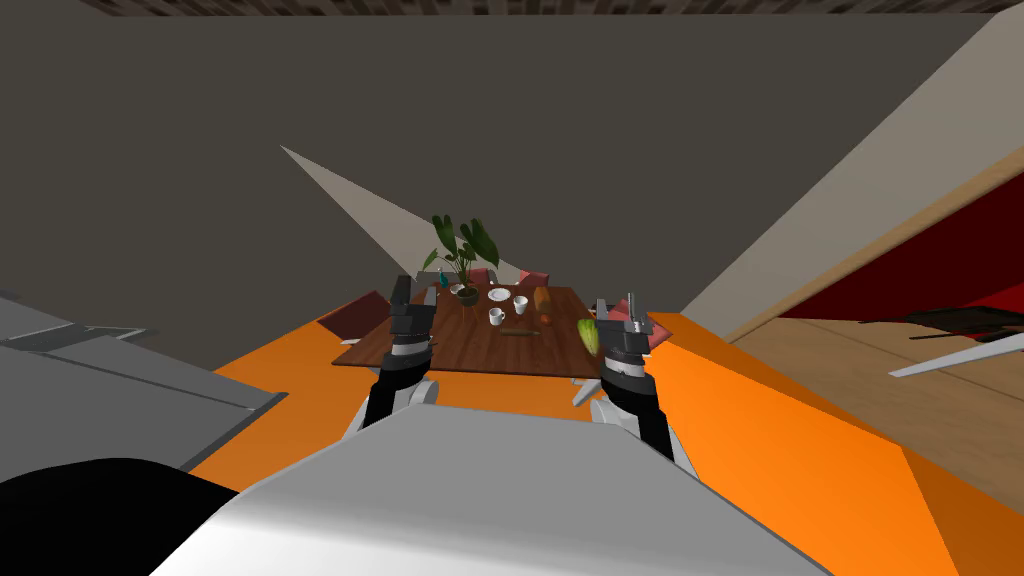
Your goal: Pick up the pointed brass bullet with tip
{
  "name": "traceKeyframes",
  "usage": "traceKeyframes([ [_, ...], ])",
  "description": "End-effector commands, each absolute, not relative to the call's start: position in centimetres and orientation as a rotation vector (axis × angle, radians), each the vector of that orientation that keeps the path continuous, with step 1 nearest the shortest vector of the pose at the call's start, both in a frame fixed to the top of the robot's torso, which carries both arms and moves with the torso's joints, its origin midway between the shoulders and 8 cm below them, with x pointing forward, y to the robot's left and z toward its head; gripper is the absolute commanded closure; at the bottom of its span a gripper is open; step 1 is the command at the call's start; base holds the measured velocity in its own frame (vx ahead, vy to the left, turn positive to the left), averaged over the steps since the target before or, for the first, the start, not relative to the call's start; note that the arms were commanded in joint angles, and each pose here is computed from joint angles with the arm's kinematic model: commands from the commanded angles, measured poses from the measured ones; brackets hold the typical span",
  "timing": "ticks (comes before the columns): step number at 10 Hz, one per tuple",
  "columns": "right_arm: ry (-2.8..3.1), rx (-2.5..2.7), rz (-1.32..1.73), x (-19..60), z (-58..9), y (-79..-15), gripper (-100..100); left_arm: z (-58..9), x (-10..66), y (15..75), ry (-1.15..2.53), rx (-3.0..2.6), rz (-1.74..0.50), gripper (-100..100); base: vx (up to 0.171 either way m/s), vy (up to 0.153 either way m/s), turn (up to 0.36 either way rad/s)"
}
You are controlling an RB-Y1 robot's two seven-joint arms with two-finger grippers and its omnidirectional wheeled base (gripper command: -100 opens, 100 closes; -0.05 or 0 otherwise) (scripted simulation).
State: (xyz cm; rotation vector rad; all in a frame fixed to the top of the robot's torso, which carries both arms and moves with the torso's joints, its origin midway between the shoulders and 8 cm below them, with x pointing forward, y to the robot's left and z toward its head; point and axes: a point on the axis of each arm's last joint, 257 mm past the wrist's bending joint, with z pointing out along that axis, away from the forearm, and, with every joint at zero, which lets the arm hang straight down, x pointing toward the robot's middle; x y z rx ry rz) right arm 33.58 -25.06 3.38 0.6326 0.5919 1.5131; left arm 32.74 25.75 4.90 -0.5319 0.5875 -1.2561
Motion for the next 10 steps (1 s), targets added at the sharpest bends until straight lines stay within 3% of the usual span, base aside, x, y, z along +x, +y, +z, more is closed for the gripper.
traceKeyframes([
  [1, 0.685, 0.658, 1.493, 34.5, 0.7, -24.2, -100, 4.9, 32.7, 25.8, 0.587, -0.532, -1.256, 0, -0.035, -0.005, 0.040],
  [10, 1.260, 0.793, 1.295, 34.9, -19.2, -20.2, -100, 4.9, 32.7, 25.7, 0.587, -0.532, -1.256, 0, -0.092, 0.010, 0.084],
])
